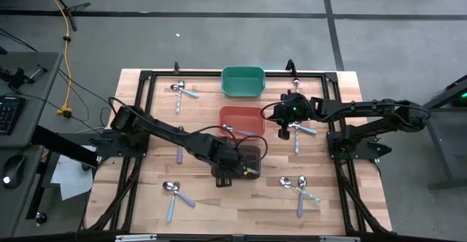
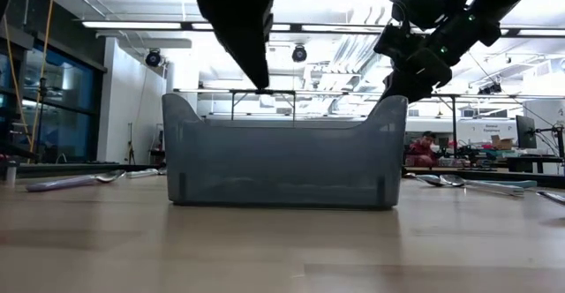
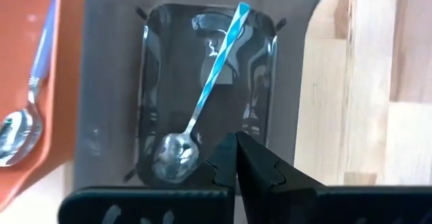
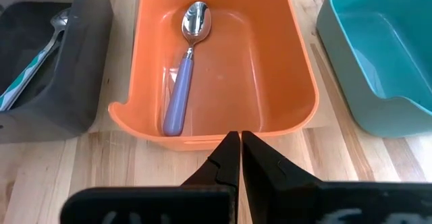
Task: Sort silverware by color (type)
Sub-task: Put the bottom left violet spoon into the orange bin
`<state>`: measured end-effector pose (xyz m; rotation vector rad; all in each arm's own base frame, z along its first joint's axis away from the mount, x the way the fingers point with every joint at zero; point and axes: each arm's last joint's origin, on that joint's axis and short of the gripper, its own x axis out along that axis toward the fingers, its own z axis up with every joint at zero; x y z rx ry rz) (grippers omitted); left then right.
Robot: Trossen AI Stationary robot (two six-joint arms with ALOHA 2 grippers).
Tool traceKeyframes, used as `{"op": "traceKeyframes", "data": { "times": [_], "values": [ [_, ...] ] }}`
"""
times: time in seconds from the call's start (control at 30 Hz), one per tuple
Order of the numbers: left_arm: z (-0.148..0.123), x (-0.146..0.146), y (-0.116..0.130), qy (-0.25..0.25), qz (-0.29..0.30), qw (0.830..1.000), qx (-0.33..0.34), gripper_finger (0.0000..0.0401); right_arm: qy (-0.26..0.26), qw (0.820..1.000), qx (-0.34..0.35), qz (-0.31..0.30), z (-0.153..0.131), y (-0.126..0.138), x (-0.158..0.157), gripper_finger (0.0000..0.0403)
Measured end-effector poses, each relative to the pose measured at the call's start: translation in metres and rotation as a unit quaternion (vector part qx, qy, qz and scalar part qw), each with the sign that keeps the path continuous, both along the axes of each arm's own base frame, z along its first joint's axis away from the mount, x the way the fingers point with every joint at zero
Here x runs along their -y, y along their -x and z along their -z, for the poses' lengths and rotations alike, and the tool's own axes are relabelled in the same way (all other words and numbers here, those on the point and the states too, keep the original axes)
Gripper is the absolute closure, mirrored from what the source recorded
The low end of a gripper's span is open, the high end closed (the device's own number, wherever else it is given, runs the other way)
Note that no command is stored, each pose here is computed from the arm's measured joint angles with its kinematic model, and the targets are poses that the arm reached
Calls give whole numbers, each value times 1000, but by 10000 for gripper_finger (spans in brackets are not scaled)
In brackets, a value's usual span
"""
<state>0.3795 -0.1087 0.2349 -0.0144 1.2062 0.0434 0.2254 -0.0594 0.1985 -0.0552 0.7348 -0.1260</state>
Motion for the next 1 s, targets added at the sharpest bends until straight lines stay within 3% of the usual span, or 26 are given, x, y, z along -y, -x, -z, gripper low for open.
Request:
{"op": "traceKeyframes", "data": {
  "times": [0.33, 0.53, 0.7, 1.0],
  "values": [
    [-4, -9, 1, -23, 32, 999, 3, 401, 0, 1000, 0, 0, 0, 0, 0, 403],
    [13, -20, 0, 25, 46, 997, 61, 401, 5, 1000, 4, -3, -1, -1, 0, 403],
    [16, -41, 19, 25, 37, 997, 68, 401, 1, 1000, 8, -17, -1, 0, 2, 403],
    [-25, -89, 64, 16, 1, 990, 139, 401, -1, 999, 28, -22, -25, -6, 14, 403]
  ]
}}
